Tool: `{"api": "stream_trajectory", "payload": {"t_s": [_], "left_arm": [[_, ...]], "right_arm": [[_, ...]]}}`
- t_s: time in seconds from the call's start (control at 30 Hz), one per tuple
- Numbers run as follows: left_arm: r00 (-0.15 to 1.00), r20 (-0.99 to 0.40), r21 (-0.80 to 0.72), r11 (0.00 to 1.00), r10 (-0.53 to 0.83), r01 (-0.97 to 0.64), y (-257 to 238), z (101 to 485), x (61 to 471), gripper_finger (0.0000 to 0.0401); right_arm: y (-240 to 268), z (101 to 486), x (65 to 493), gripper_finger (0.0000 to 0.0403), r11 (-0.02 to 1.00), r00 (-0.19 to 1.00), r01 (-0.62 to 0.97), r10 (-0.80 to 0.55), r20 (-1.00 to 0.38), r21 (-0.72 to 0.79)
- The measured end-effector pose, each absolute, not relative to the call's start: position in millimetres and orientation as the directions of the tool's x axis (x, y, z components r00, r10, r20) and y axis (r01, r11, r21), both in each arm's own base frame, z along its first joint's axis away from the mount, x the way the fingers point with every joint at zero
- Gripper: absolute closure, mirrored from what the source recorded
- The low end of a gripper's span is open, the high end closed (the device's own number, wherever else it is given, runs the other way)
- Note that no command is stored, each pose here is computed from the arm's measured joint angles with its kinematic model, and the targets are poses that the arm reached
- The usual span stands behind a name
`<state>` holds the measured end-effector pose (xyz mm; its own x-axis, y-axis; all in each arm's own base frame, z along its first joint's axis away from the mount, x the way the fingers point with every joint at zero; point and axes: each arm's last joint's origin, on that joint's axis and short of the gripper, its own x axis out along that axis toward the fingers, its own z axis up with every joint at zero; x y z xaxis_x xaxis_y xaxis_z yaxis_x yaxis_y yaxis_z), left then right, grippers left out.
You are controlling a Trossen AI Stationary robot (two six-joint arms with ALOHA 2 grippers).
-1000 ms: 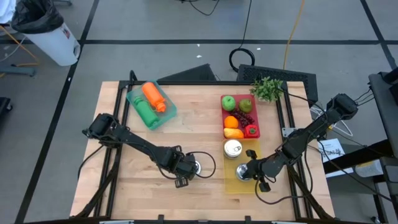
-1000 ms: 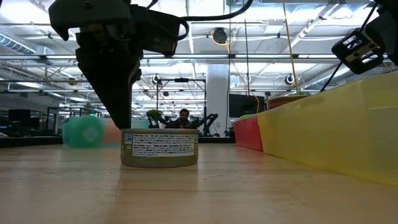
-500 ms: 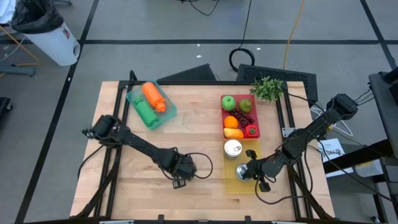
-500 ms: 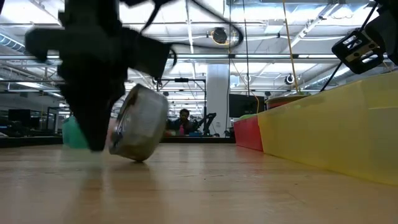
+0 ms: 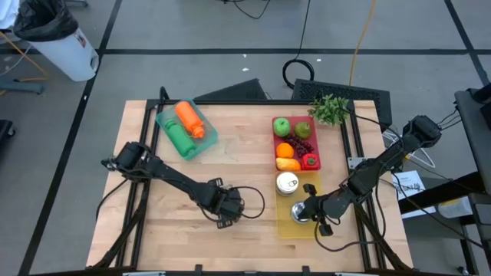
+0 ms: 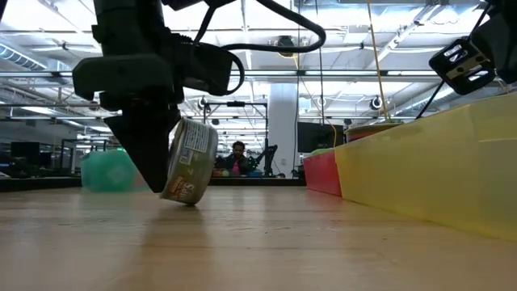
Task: Pick & Place Food Item
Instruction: Put the green tuna can into the yellow bin
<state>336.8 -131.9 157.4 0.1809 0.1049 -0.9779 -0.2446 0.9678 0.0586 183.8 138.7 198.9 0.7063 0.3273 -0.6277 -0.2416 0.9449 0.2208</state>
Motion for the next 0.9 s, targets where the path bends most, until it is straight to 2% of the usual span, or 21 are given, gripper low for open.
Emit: {"api": "stream_trajectory", "payload": {"t_s": [0.6,0.9], "left_arm": [[0.160,-0.983,0.029,0.946,0.085,-0.324,-136.7,140.2,325.2,0.0400],[0.135,-0.983,0.077,0.949,0.122,-0.304,-142.9,152.3,310.7,0.0400]], "right_arm": [[138.6,198.9,183.7,0.0394,0.945,0.706,-0.243,0.327,-0.628,0.219],[138.6,198.8,183.7,0.0394,0.945,0.706,-0.242,0.327,-0.628,0.220]]}}
